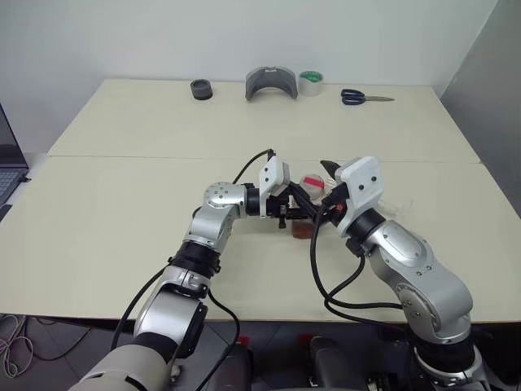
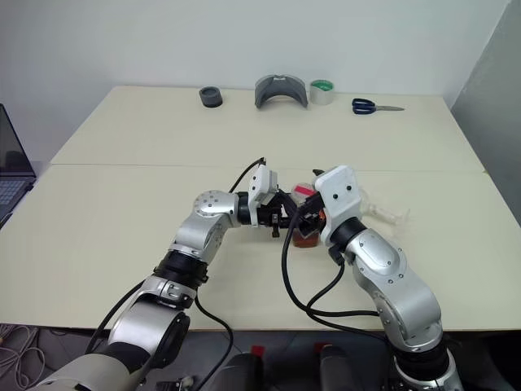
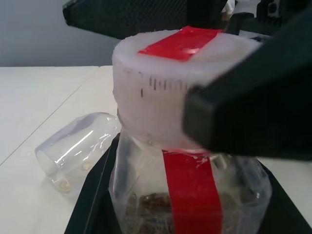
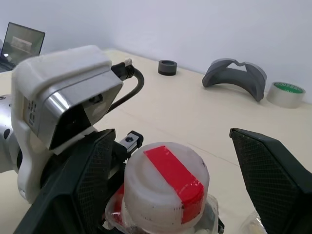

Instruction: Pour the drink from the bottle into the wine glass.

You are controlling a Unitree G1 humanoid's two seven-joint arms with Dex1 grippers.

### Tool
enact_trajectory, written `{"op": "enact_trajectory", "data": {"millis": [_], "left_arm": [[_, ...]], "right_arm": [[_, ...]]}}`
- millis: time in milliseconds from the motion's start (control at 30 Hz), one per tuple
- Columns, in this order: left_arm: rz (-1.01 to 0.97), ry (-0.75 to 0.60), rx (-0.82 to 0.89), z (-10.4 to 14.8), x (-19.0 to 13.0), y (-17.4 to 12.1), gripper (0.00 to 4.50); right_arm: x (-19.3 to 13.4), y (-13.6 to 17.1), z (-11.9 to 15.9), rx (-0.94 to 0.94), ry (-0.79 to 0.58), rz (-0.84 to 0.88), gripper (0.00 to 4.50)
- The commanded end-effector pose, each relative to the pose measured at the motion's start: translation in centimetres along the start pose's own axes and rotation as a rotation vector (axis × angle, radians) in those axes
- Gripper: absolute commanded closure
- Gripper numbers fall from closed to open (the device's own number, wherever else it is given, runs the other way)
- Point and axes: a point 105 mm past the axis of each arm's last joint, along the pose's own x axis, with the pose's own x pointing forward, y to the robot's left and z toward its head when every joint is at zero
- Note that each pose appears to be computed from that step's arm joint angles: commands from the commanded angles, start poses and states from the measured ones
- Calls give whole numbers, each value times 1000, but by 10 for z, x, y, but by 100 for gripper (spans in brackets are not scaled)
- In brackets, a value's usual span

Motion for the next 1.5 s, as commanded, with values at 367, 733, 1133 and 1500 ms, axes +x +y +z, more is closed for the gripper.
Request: {"op": "enact_trajectory", "data": {"millis": [367, 733, 1133, 1500], "left_arm": [[-12, -27, 62, 16, 0, 3, 268], [-46, -39, 96, 26, 2, 3, 268], [14, -36, 96, 25, 4, 14, 268], [0, -27, 99, 26, 11, 21, 268]], "right_arm": [[-2, 11, 6, -29, -31, 137, 266], [-1, -21, 5, -65, 69, 594, 266], [-24, -20, 33, -90, -81, 189, 33], [-3, -16, 17, -85, -68, -130, 33]]}}
